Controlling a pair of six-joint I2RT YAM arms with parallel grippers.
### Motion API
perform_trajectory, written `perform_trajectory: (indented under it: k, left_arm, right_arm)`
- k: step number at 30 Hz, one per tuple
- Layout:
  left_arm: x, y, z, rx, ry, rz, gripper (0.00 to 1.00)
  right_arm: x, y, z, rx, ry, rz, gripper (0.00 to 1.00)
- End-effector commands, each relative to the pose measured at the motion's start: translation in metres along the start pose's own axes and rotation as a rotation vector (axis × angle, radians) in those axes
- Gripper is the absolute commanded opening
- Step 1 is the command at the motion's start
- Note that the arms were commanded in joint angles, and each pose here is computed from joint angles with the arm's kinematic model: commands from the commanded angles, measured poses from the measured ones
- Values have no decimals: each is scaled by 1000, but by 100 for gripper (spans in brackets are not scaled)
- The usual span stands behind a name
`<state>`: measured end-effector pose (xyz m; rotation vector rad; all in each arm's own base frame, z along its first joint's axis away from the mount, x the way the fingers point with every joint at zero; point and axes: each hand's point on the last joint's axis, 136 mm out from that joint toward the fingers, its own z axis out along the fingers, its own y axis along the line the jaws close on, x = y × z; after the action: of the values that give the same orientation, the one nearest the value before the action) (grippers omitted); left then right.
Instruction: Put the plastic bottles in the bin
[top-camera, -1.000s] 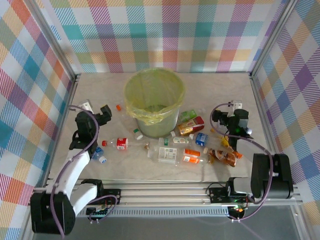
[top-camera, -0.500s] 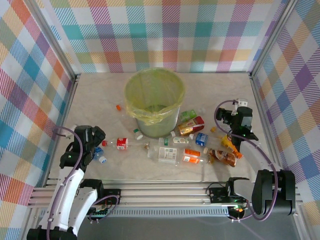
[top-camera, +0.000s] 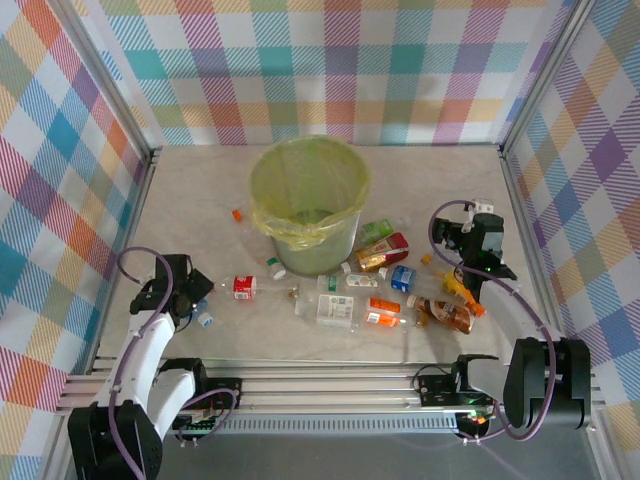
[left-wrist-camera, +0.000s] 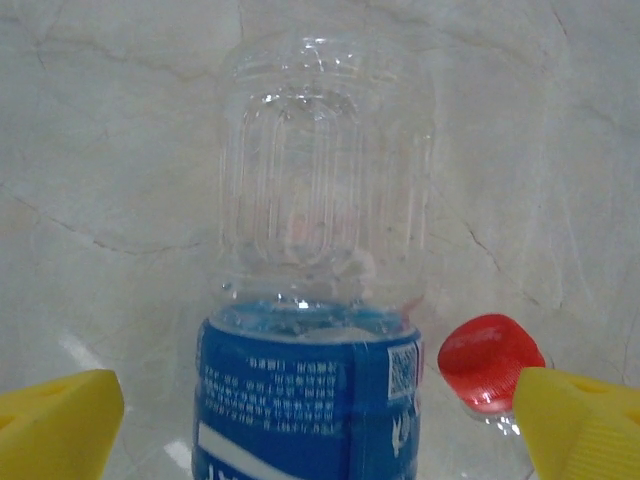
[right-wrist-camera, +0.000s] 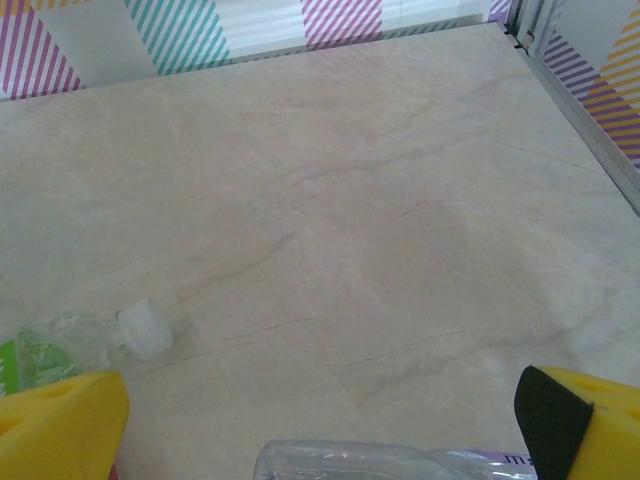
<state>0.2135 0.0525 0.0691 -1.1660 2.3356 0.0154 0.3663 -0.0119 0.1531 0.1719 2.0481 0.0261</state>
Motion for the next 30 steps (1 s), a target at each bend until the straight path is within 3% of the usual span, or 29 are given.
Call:
perform_trajectory:
  k: [1, 23, 30]
  left_arm:
    - [-2, -2, 9, 28, 12, -30, 99]
    - [0, 16, 46, 6, 73, -199, 78]
    - [-4, 26, 48, -27, 57, -237, 61]
  right_arm:
    - [-12, 8, 1, -27, -17, 10, 100]
    - [-9, 11, 4, -40, -14, -7, 100]
    - [-9, 12, 5, -40, -11, -11, 100]
